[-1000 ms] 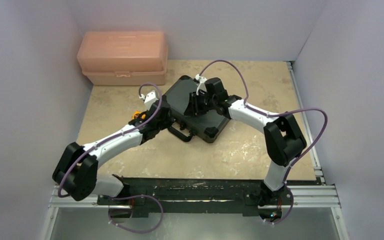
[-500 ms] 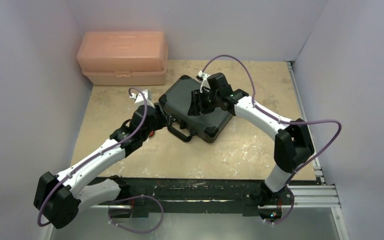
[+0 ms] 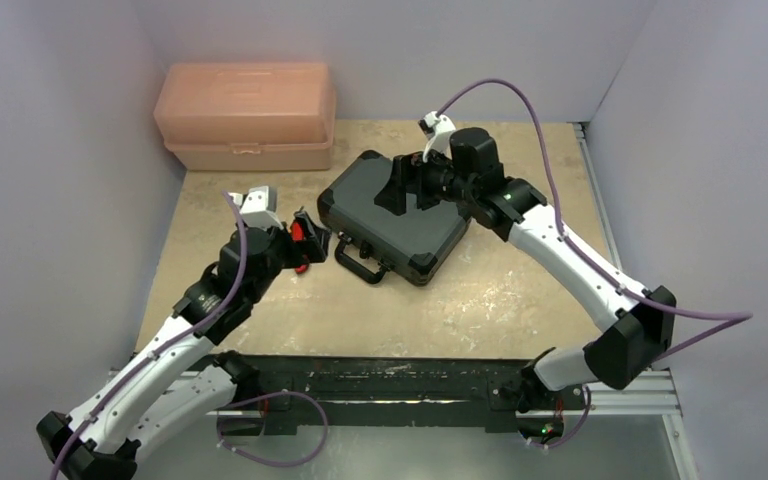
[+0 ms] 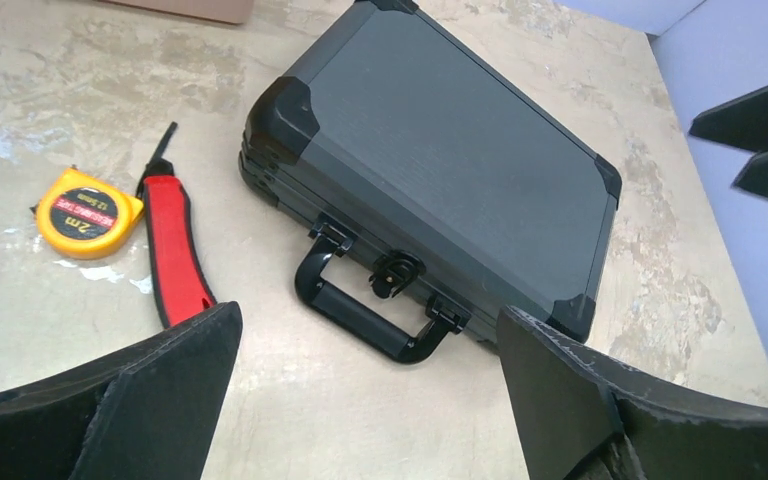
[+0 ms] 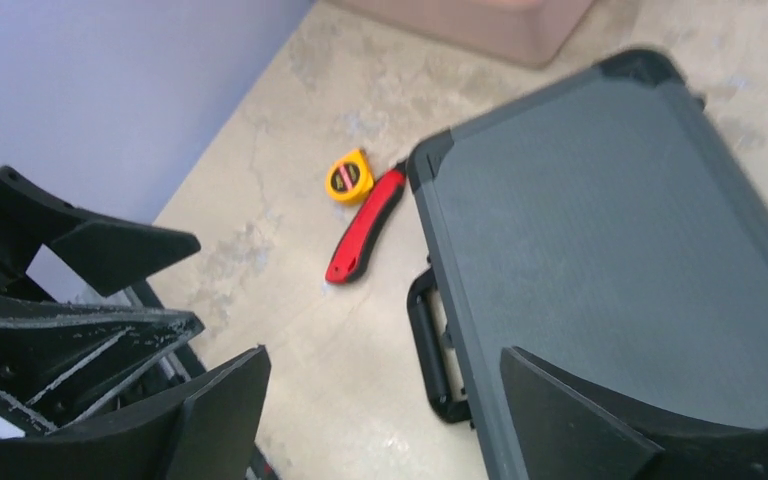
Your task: Pack up texas hold em set
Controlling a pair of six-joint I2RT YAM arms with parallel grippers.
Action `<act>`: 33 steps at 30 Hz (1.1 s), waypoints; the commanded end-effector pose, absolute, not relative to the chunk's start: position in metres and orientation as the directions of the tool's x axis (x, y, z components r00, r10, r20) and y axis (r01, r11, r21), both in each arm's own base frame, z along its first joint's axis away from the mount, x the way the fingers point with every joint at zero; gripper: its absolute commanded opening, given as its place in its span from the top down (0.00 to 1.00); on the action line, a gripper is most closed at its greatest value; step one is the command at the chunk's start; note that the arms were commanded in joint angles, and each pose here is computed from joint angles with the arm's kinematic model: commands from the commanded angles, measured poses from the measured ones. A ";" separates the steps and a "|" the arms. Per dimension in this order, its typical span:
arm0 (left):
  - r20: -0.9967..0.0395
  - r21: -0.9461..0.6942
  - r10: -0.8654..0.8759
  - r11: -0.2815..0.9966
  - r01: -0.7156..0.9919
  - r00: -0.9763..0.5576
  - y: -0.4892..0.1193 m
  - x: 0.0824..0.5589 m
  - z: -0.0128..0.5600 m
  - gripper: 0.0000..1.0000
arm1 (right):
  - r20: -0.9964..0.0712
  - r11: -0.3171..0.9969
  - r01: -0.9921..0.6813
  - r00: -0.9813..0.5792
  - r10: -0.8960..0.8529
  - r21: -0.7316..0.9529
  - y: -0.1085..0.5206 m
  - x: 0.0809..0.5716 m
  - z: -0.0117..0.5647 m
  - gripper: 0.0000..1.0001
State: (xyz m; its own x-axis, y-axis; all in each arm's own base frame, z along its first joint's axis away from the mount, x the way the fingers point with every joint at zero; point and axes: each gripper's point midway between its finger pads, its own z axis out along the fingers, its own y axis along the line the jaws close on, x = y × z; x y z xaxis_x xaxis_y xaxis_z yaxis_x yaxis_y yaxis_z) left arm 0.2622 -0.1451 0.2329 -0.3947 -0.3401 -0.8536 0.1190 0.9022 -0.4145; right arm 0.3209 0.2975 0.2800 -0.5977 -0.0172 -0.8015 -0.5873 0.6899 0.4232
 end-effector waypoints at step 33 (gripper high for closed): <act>-0.988 -0.003 0.016 0.992 0.124 -0.153 -0.058 0.218 0.316 0.00 | -0.939 0.799 -0.502 -0.088 0.333 0.331 0.195 0.284 0.370 0.01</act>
